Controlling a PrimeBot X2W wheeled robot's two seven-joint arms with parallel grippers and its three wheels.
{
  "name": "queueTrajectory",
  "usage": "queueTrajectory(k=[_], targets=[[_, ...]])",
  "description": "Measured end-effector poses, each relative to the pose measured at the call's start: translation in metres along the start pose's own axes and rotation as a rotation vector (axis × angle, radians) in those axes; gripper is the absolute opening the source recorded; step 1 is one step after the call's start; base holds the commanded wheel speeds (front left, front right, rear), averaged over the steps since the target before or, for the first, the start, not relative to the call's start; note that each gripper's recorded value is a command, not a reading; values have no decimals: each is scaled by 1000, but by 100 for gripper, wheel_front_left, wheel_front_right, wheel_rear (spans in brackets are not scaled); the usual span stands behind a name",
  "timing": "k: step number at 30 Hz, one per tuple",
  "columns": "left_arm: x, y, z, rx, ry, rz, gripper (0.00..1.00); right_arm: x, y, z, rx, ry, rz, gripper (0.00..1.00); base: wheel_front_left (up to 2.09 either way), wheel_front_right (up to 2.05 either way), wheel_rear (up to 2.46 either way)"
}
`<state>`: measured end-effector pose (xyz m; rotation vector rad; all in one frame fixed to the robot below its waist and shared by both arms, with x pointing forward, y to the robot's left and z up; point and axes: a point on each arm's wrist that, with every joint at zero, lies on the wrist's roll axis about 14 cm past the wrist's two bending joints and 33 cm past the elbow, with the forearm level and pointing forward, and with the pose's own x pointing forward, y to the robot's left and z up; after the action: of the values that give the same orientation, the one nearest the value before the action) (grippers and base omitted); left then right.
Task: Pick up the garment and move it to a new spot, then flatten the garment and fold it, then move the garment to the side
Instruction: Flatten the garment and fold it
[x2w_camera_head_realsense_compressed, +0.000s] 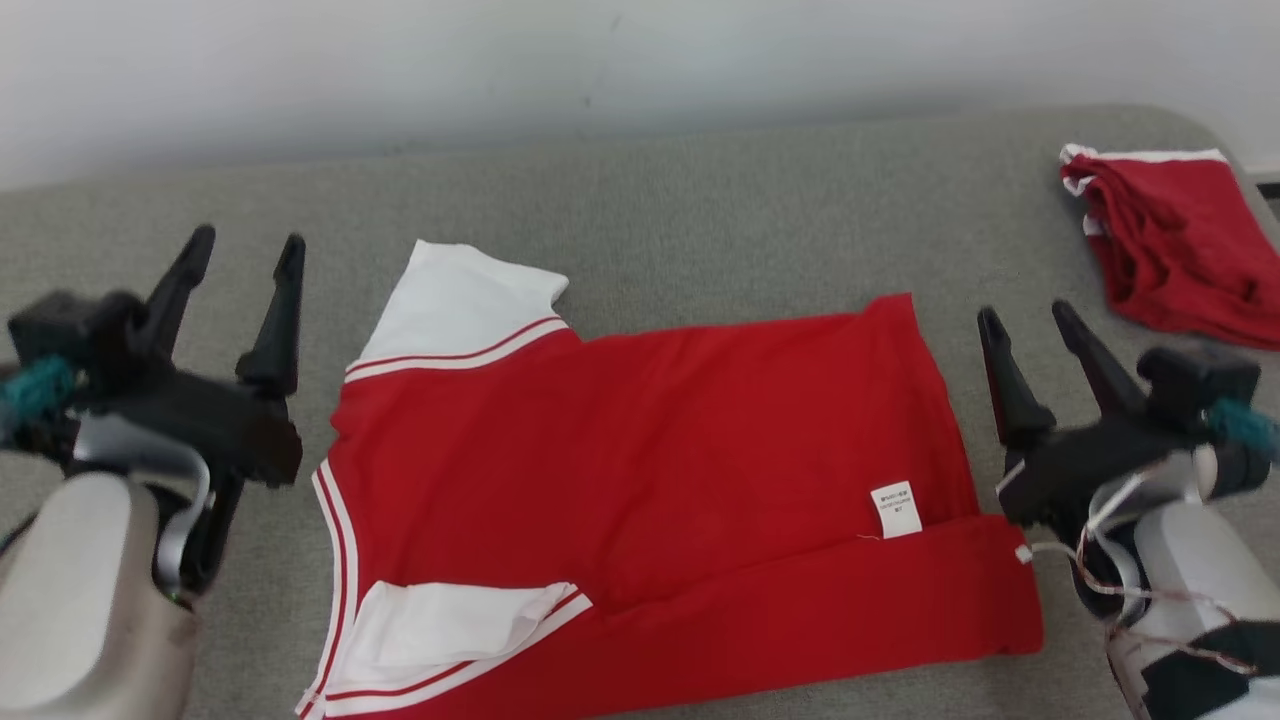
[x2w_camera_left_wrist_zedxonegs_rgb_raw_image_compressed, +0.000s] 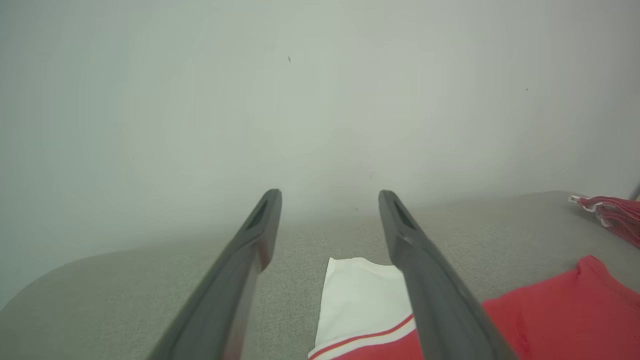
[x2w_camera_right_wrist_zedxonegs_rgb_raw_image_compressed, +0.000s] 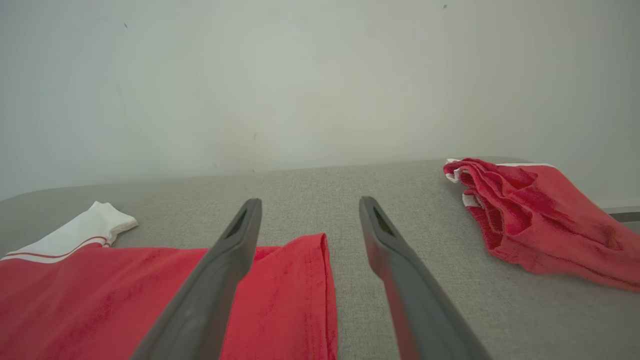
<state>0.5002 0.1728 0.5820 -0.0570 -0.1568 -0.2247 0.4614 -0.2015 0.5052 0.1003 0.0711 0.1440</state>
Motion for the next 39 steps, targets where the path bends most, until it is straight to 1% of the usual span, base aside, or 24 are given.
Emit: queueTrajectory(k=[2, 5, 7, 8, 10, 14, 16, 20, 23, 36, 39], targets=[[22, -3, -8, 21, 68, -44, 100, 21, 0, 3, 4, 24, 9, 100, 0, 0, 0], [48, 1, -26, -11, 157, -64, 100, 47, 1, -7, -21, 84, 27, 100, 0, 0, 0], [62, 2, -41, -1, 214, -80, 100, 61, 3, -20, -33, 142, 38, 100, 0, 0, 0], [68, 5, -49, -21, 236, -74, 100, 67, 4, -26, -38, 163, 43, 100, 0, 0, 0], [76, 5, -71, -5, 310, -89, 100, 76, 7, -39, -31, 209, 51, 100, 0, 0, 0], [86, 1, -110, -22, 428, -109, 100, 86, 12, -64, -28, 288, 60, 100, 0, 0, 0], [89, 0, -125, 16, 483, -127, 100, 87, 10, -73, -29, 323, 54, 100, 0, 0, 0], [102, -12, -139, 5, 512, -159, 100, 89, 2, -76, -36, 340, 36, 100, 0, 0, 0], [105, -14, -153, 17, 548, -165, 100, 86, -4, -84, -40, 367, 25, 100, 0, 0, 0], [114, -13, -187, 18, 621, -164, 100, 101, 6, -95, -39, 383, 52, 100, 0, 0, 0], [118, -17, -191, -20, 625, -159, 100, 103, 6, -97, -36, 386, 53, 100, 0, 0, 0]])
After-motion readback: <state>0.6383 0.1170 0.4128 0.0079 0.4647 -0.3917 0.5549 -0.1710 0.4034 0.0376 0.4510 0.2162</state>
